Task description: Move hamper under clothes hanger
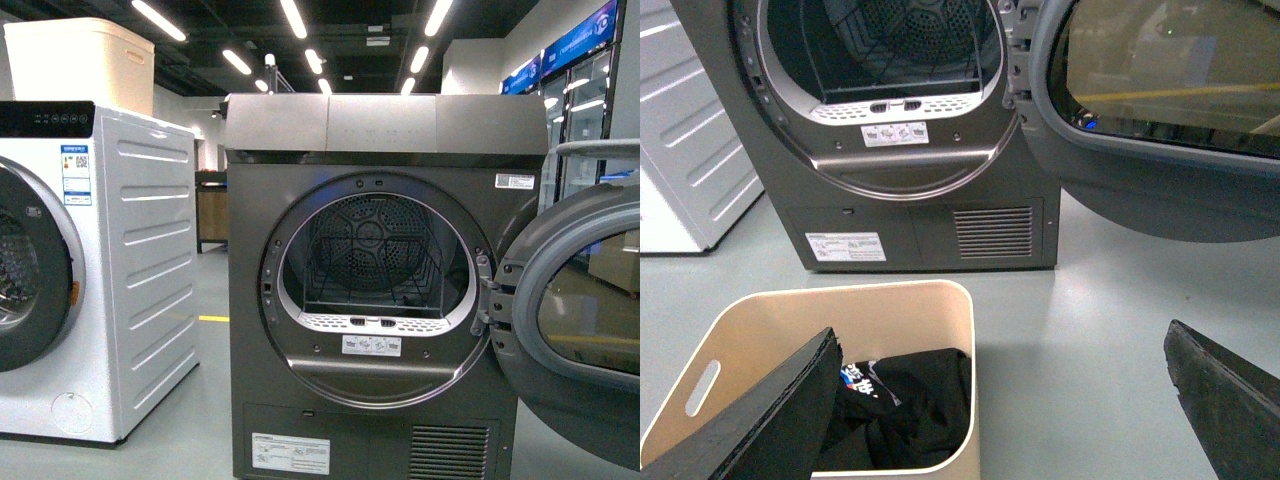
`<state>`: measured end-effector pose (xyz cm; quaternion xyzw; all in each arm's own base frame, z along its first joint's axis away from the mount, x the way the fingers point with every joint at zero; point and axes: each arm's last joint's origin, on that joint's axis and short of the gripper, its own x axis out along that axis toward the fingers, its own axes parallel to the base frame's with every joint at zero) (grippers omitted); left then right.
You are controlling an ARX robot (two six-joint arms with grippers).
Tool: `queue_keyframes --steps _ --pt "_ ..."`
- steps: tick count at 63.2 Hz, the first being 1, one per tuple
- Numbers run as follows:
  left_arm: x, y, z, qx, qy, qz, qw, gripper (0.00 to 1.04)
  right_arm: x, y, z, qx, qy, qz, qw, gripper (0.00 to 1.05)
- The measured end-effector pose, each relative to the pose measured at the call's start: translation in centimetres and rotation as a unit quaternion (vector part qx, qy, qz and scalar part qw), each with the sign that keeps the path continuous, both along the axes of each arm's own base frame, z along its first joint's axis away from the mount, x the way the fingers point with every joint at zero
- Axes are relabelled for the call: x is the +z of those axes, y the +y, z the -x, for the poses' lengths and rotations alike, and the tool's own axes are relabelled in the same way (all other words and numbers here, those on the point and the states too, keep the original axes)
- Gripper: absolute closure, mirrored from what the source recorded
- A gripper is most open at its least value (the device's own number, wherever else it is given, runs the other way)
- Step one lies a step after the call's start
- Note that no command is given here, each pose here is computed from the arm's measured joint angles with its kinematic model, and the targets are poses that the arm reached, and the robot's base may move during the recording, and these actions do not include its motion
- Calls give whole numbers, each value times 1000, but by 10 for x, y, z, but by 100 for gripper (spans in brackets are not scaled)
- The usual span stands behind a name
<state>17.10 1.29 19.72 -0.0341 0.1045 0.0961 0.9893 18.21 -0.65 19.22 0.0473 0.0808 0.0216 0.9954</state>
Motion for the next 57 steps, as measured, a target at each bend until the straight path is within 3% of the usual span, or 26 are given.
queue_keyframes --steps 11,30,47,57 --pt "-17 -2 -60 -22 38 -5 999 7 -24 6 -60 29 90 0 996 8" --pt "-90 -10 -142 -74 149 11 986 7 -84 35 -145 57 194 19 979 8" --pt "-118 -15 -191 -66 188 26 980 7 -125 58 -182 65 248 40 966 8" --pt "-121 -31 -219 -76 192 34 978 7 -151 62 -194 63 276 57 957 8"
